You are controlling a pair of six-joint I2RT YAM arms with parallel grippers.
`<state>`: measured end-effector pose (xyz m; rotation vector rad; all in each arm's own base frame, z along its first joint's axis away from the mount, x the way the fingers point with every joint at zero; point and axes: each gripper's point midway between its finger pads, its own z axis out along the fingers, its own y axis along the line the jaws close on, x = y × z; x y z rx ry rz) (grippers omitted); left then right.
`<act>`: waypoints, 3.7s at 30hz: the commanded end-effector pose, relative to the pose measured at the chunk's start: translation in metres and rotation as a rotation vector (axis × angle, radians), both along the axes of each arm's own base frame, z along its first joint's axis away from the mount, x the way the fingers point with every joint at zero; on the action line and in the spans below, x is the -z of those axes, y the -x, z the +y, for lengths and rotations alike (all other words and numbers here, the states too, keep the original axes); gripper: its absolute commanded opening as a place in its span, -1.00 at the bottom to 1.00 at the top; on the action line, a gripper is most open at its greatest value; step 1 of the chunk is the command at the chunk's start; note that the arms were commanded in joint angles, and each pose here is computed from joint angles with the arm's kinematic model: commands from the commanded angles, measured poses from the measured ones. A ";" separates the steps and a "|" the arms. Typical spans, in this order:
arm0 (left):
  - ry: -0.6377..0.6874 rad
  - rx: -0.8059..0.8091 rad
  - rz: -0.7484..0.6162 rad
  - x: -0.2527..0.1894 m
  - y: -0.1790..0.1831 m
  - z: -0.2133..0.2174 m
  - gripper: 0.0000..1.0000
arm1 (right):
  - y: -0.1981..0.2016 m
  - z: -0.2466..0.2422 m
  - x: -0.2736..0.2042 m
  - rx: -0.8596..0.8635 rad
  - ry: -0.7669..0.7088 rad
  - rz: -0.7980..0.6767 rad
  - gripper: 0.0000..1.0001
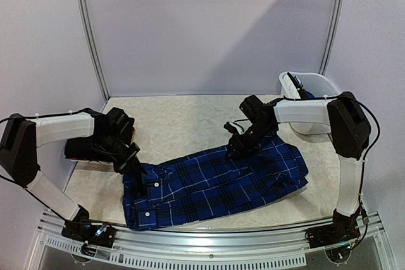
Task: Fold and stack the mixed laundry pile
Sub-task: Fold the 1/3-folded shirt at the center of the board, then rotate the rectangle-folded shirt at the center of the board.
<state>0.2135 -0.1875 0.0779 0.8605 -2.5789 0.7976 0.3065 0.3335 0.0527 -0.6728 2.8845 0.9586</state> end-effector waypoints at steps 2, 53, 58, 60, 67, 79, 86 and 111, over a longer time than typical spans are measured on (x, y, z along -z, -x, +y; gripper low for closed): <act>-0.165 0.139 0.000 0.008 0.005 0.030 -0.94 | -0.015 0.000 -0.051 0.068 -0.141 -0.055 -0.14; -0.318 1.191 -0.613 0.007 -0.054 -0.097 0.12 | 0.097 -0.104 -0.014 0.143 0.265 -0.070 -0.12; -0.339 1.228 -0.568 0.030 -0.053 -0.091 0.11 | 0.114 -0.106 0.007 0.155 0.298 -0.047 -0.12; -0.340 1.236 -0.549 0.039 -0.050 -0.088 0.11 | 0.115 -0.108 0.014 0.174 0.314 -0.034 -0.12; -0.361 1.228 -0.498 0.066 -0.044 -0.080 0.08 | 0.108 -0.117 0.036 0.190 0.421 -0.016 -0.12; -0.384 1.132 -0.416 0.090 -0.024 -0.062 0.03 | 0.052 -0.112 0.053 0.197 0.501 0.016 -0.12; -0.389 1.036 -0.350 0.087 -0.017 -0.060 0.02 | -0.017 -0.092 0.057 0.199 0.455 0.012 -0.12; -0.077 0.560 -0.240 0.083 -0.033 -0.189 0.02 | -0.217 -0.056 0.054 0.391 0.119 -0.092 -0.11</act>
